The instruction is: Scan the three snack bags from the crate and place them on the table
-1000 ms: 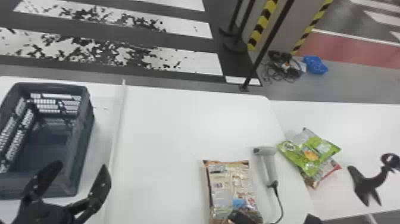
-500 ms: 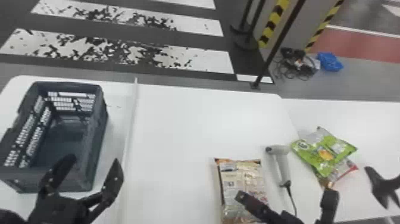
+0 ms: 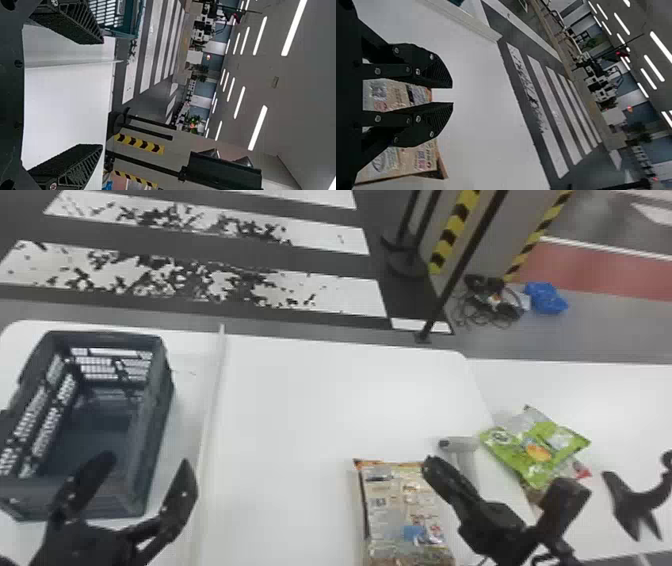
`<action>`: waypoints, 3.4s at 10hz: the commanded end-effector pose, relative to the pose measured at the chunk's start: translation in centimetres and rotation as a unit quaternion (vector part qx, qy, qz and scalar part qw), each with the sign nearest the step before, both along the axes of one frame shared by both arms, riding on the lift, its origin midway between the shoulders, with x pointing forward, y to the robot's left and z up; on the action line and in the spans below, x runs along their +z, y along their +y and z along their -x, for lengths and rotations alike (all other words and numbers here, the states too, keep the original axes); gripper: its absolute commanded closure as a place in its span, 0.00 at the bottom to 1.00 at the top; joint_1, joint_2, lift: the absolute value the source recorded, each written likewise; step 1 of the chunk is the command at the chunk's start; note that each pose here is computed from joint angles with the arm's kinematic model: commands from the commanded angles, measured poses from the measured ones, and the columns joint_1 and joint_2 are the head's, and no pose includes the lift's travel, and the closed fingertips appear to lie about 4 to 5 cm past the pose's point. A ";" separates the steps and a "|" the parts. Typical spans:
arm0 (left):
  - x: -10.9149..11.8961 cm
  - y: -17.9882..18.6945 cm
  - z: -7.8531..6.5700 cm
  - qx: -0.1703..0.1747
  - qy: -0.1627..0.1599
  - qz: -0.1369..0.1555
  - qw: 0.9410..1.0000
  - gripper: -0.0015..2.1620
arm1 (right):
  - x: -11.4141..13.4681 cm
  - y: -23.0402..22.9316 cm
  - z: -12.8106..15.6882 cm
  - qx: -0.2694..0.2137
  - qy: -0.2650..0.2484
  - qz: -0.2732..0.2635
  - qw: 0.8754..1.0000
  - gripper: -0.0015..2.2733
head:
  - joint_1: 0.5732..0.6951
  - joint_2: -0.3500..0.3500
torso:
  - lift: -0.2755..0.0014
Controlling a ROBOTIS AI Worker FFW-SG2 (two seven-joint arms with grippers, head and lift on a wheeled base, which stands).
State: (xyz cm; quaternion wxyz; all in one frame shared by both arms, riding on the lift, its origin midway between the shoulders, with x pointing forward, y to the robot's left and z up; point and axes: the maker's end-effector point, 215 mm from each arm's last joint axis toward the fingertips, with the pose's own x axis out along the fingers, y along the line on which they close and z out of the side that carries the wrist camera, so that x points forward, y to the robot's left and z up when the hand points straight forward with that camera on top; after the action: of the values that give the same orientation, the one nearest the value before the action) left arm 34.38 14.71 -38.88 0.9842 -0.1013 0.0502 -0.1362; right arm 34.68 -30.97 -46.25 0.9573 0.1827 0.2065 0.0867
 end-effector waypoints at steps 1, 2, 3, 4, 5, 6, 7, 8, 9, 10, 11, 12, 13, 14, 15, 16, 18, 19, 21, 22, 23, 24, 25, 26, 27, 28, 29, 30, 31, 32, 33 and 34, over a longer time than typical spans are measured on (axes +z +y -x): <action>0.1 0.0 0.0 0.000 -0.002 -0.004 1.000 0.03 | 0.2 -0.1 -0.6 -0.010 -0.053 0.071 0.996 0.98 | 1.00 0.13 | 0.86; 0.2 0.1 -0.1 0.002 -0.002 -0.004 1.000 0.03 | -0.8 0.4 -0.4 -0.014 -0.063 0.094 0.993 0.98 | 1.00 0.11 | 0.86; 0.4 0.0 -0.1 0.005 -0.003 -0.002 1.000 0.03 | -1.8 0.9 -0.1 -0.020 -0.068 0.105 0.992 0.98 | 1.00 0.11 | 0.86; 0.5 0.1 -0.2 0.008 -0.004 -0.003 1.000 0.03 | -2.5 1.9 0.2 -0.020 -0.077 0.110 0.991 0.98 | 1.00 0.13 | 0.86; 0.4 0.1 -0.3 0.009 -0.003 -0.004 1.000 0.03 | -3.1 2.2 0.7 -0.025 -0.083 0.116 0.989 0.98 | 1.00 0.14 | 0.86; 0.3 0.2 -0.4 0.010 -0.002 -0.005 1.000 0.03 | -3.4 2.3 1.3 -0.031 -0.098 0.124 0.987 0.98 | 1.00 0.15 | 0.86; 0.2 0.2 -0.4 0.010 -0.001 -0.006 1.000 0.03 | -3.7 2.1 1.9 -0.044 -0.112 0.137 0.983 0.98 | 1.00 0.16 | 0.86; 0.4 0.2 -0.5 0.010 -0.004 -0.006 1.000 0.03 | -4.6 2.0 2.2 -0.049 -0.113 0.145 0.982 0.98 | 1.00 0.16 | 0.86; 0.4 0.2 -0.5 0.010 -0.004 -0.006 1.000 0.03 | -5.5 1.8 2.5 -0.052 -0.115 0.151 0.981 0.98 | 1.00 0.15 | 0.86; 0.3 0.1 -0.4 0.009 -0.002 -0.006 1.000 0.03 | -6.9 1.8 2.8 -0.048 -0.106 0.151 0.982 0.98 | 1.00 0.15 | 0.86; 0.3 0.1 -0.4 0.009 -0.002 -0.006 1.000 0.03 | -7.8 1.9 3.0 -0.049 -0.102 0.151 0.982 0.98 | 1.00 0.15 | 0.86; 0.2 0.0 -0.3 0.007 -0.001 -0.006 1.000 0.03 | -8.8 1.8 3.2 -0.049 -0.095 0.151 0.983 0.98 | 1.00 0.15 | 0.86; 0.1 -0.2 -0.2 0.004 0.000 -0.006 1.000 0.03 | -9.4 1.7 3.6 -0.051 -0.087 0.151 0.983 0.98 | 1.00 0.14 | 0.86; 0.0 -0.2 0.0 0.003 0.002 -0.007 1.000 0.03 | -10.5 1.9 3.5 -0.050 -0.078 0.149 0.984 0.98 | 1.00 0.14 | 0.86; -0.1 -0.1 0.1 0.003 0.003 -0.008 1.000 0.03 | -11.7 1.8 3.7 -0.049 -0.068 0.150 0.985 0.98 | 1.00 0.13 | 0.86; -0.2 -0.3 0.2 0.001 0.005 -0.008 1.000 0.03 | -12.6 1.9 3.7 -0.047 -0.059 0.149 0.986 0.98 | 1.00 0.13 | 0.86; -0.2 -0.5 0.3 -0.001 0.004 -0.006 1.000 0.03 | -12.0 1.7 3.8 -0.053 -0.071 0.150 0.985 0.98 | 1.00 0.13 | 0.86; -0.2 -0.7 0.3 -0.002 0.004 -0.005 1.000 0.03 | -9.6 1.4 4.2 -0.069 -0.102 0.156 0.980 0.98 | 1.00 0.12 | 0.86; -0.2 -0.7 0.3 -0.002 0.005 -0.005 1.000 0.03 | -2.1 0.6 4.8 -0.093 -0.183 0.159 0.966 0.95 | 1.00 0.10 | 0.86; -0.2 -0.9 0.4 -0.004 0.005 -0.004 1.000 0.03 | 1.5 -0.1 5.0 -0.108 -0.219 0.155 0.957 0.76 | 1.00 0.09 | 0.86; -0.2 -1.0 0.4 -0.004 0.004 -0.004 1.000 0.03 | 3.4 -0.4 4.8 -0.101 -0.231 0.162 0.954 0.09 | 1.00 0.07 | 0.86; -0.2 -1.0 0.4 -0.004 0.004 -0.004 1.000 0.03 | 2.6 -1.5 4.1 -0.092 -0.204 0.175 0.959 0.00 | 1.00 0.05 | 0.86; -0.4 -1.0 0.5 -0.004 0.005 -0.004 1.000 0.03 | 1.9 -3.0 3.6 -0.084 -0.182 0.188 0.961 0.01 | 1.00 0.04 | 0.86; -0.3 -1.0 0.6 -0.004 0.004 -0.004 1.000 0.03 | 0.7 -4.3 2.9 -0.076 -0.157 0.194 0.965 0.02 | 1.00 0.02 | 0.86; -0.1 -0.9 0.8 -0.003 0.000 -0.003 1.000 0.03 | -1.4 -5.8 2.0 -0.065 -0.120 0.198 0.971 0.03 | 1.00 0.00 | 0.86; 0.0 -0.8 1.0 -0.003 -0.001 -0.004 1.000 0.03 | -3.2 -6.9 1.1 -0.054 -0.091 0.203 0.973 0.03 | 1.00 0.00 | 0.86; 0.2 -0.7 1.2 -0.002 -0.006 -0.002 1.000 0.03 | -4.0 -8.0 0.1 -0.048 -0.079 0.207 0.974 0.03 | 1.00 0.00 | 0.86; 0.4 -0.7 1.3 -0.002 -0.008 -0.004 1.000 0.03 | -4.5 -8.5 -0.8 -0.039 -0.074 0.211 0.974 0.03 | 1.00 0.00 | 0.86; 0.3 -0.8 1.5 -0.003 -0.008 -0.007 1.000 0.03 | -5.3 -9.5 -1.6 -0.035 -0.063 0.211 0.975 0.03 | 1.00 0.00 | 0.86; 0.4 -0.8 1.7 -0.004 -0.010 -0.009 1.000 0.03 | -6.3 -10.6 -2.2 -0.033 -0.048 0.208 0.976 0.03 | 1.00 0.00 | 0.86; 0.5 -0.8 1.7 -0.004 -0.010 -0.010 1.000 0.03 | -7.3 -11.4 -2.6 -0.028 -0.036 0.203 0.978 0.03 | 1.00 0.00 | 0.86; 0.4 -0.9 1.8 -0.005 -0.009 -0.011 1.000 0.03 | -8.0 -12.2 -2.9 -0.027 -0.024 0.201 0.979 0.03 | 1.00 0.00 | 0.86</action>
State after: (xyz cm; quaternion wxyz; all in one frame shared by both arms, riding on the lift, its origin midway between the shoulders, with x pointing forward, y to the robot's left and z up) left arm 32.62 13.85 -38.38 0.9850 -0.0896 0.0427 -0.1413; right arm 37.39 -42.56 -53.83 0.9823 -0.0117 0.1851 0.0257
